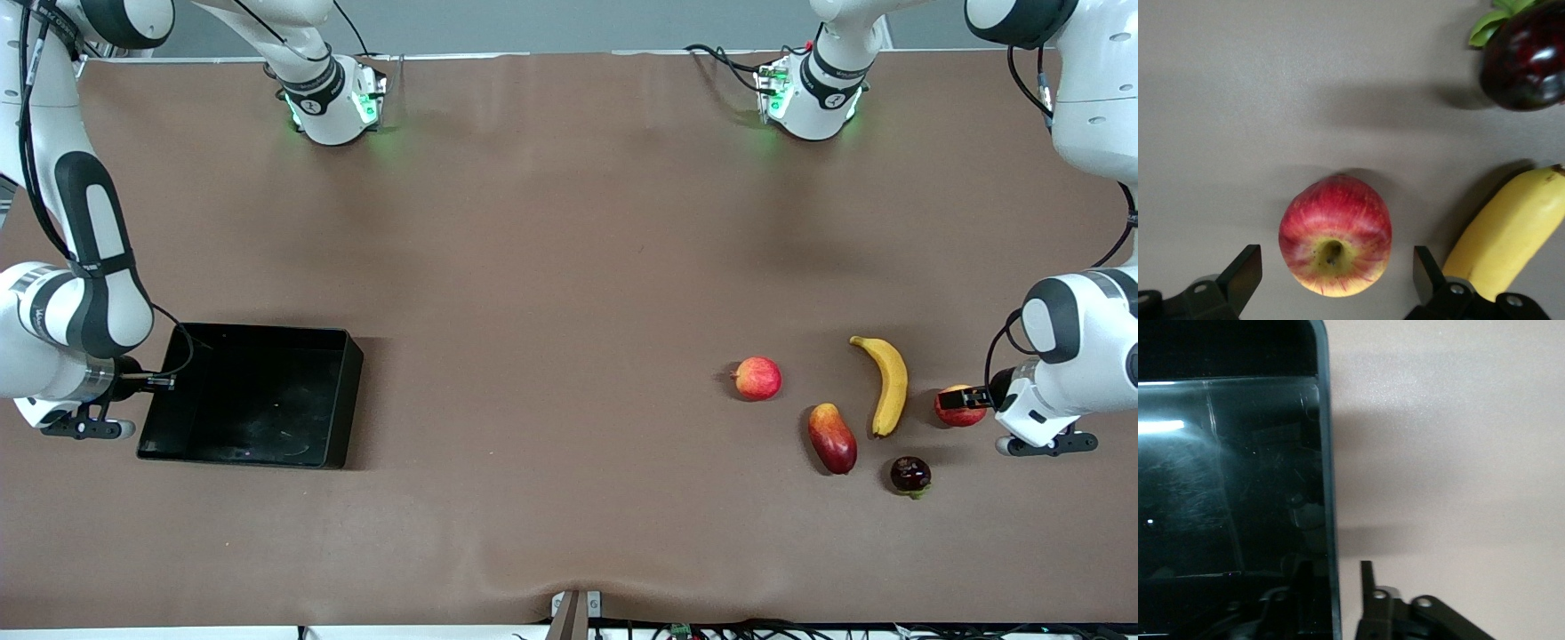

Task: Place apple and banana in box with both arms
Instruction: 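Slide the black tray toward the fruit with the right gripper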

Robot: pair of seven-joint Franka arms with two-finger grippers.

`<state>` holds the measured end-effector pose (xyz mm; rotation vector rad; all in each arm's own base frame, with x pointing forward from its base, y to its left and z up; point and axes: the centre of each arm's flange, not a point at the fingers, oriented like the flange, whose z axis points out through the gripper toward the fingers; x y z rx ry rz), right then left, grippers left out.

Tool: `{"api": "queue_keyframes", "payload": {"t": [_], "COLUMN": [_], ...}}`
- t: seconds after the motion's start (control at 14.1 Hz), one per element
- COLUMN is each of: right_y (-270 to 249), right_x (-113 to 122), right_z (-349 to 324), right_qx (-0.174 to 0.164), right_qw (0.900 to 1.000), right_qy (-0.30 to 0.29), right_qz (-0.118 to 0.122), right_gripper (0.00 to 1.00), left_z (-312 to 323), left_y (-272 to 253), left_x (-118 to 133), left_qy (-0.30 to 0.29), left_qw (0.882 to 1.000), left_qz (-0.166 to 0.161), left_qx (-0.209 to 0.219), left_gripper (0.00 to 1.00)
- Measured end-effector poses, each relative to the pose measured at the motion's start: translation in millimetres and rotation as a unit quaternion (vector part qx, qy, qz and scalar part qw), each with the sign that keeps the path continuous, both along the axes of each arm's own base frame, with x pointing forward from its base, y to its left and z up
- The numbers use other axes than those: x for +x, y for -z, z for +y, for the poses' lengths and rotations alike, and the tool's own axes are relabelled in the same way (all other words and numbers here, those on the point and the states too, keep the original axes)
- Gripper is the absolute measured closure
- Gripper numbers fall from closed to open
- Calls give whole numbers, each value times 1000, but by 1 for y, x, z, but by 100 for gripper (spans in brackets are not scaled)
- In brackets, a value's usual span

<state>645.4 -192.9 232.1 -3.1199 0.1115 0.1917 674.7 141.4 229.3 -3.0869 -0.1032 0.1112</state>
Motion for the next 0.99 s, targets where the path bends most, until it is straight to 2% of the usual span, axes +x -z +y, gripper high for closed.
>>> {"api": "queue_keyframes", "payload": {"t": [0.14, 0.21, 0.42, 0.57, 0.78, 0.99], "right_y": [0, -1, -16, -36, -60, -64], "right_x": [1, 2, 11, 21, 36, 35], "right_z": [1, 3, 17, 50, 149, 273], "right_qx": [0, 1, 4, 15, 38, 44], "right_qw": [1000, 1000, 1000, 999, 996, 997], "right_qy": [-1, -4, -18, -42, -78, -57], "right_qz": [-2, -4, -18, -29, -38, -39], "right_gripper": [93, 96, 96, 96, 96, 96], "left_z": [2, 3, 0, 0, 1, 1], "left_y": [3, 4, 9, 14, 20, 24], "left_x": [-2, -3, -3, -4, -6, -7], "left_qy": [4, 4, 6, 6, 5, 5], "left_qw": [1000, 1000, 1000, 1000, 1000, 1000], "left_qz": [2, 3, 1, 1, 5, 8], "left_qx": [-1, -1, -2, -3, -4, -5], "left_gripper": [0, 0, 0, 0, 0, 5]}}
